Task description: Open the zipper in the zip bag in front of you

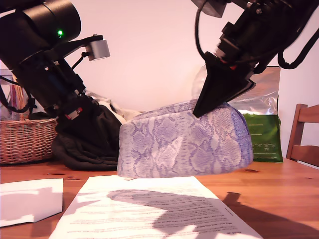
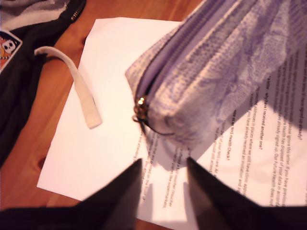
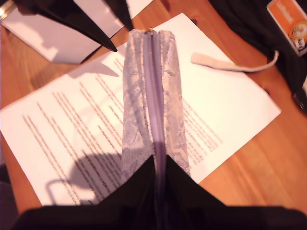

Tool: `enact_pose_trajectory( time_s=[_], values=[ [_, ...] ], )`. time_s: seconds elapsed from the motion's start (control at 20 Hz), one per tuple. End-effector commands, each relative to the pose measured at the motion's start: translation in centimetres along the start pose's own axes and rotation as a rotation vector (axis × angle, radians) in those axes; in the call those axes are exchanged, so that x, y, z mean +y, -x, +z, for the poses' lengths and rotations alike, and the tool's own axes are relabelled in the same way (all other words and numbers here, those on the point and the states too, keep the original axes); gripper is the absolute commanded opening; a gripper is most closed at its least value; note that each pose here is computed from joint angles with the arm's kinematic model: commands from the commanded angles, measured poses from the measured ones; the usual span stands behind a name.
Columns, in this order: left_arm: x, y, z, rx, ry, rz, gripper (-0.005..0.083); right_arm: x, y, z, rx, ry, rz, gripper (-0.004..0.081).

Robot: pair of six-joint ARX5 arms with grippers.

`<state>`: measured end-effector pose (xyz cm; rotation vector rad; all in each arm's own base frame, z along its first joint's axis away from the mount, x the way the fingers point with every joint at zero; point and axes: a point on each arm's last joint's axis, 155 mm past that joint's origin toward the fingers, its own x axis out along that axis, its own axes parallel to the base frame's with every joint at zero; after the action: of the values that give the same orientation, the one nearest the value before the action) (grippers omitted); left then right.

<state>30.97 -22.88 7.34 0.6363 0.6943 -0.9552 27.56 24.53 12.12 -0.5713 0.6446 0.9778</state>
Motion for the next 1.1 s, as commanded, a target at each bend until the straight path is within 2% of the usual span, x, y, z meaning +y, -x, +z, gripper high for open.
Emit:
enact_pose_trajectory(
  time_s=[0.0,0.1,0.2,0.45,0.7,0.85,0.9,1.0,1.05],
  values=[
    [0.0,1.0,0.7,-0.028,0.018,0.011,0.0332,-0.4,0.5,1.1,-0.036,0.050,-0.014,-0.0013],
    [0.0,2.4,1.4,-0.052,0.056,0.021,0.0218,-0.5,0.4,1.2,-0.043,0.109,-0.014,-0.0013],
    [-0.3,3.8,2.1,-0.080,0.072,0.018,0.0001,0.3,0.2,1.6,-0.065,0.159,0.026,-0.0013],
    [-0.4,6.4,3.6,-0.148,0.137,0.035,-0.0019,1.1,-1.4,3.1,-0.151,0.291,0.085,-0.0013],
    [-1.1,6.8,3.5,-0.146,0.167,0.007,-0.0019,1.5,-4.5,1.6,-0.124,0.337,0.134,-0.0013],
    [-1.5,6.8,3.2,-0.135,0.171,-0.011,-0.0019,1.6,-5.3,0.8,-0.100,0.347,0.149,-0.0007],
    [-1.5,6.8,3.2,-0.135,0.171,-0.010,-0.0019,1.7,-5.4,0.6,-0.096,0.348,0.153,0.0050],
    [-1.5,6.8,3.2,-0.135,0.171,-0.011,-0.0019,1.8,-5.4,0.5,-0.093,0.347,0.156,0.0291],
    [-1.5,6.8,3.2,-0.135,0.171,-0.011,-0.0019,1.8,-5.4,0.5,-0.092,0.345,0.156,0.0340]
  ],
)
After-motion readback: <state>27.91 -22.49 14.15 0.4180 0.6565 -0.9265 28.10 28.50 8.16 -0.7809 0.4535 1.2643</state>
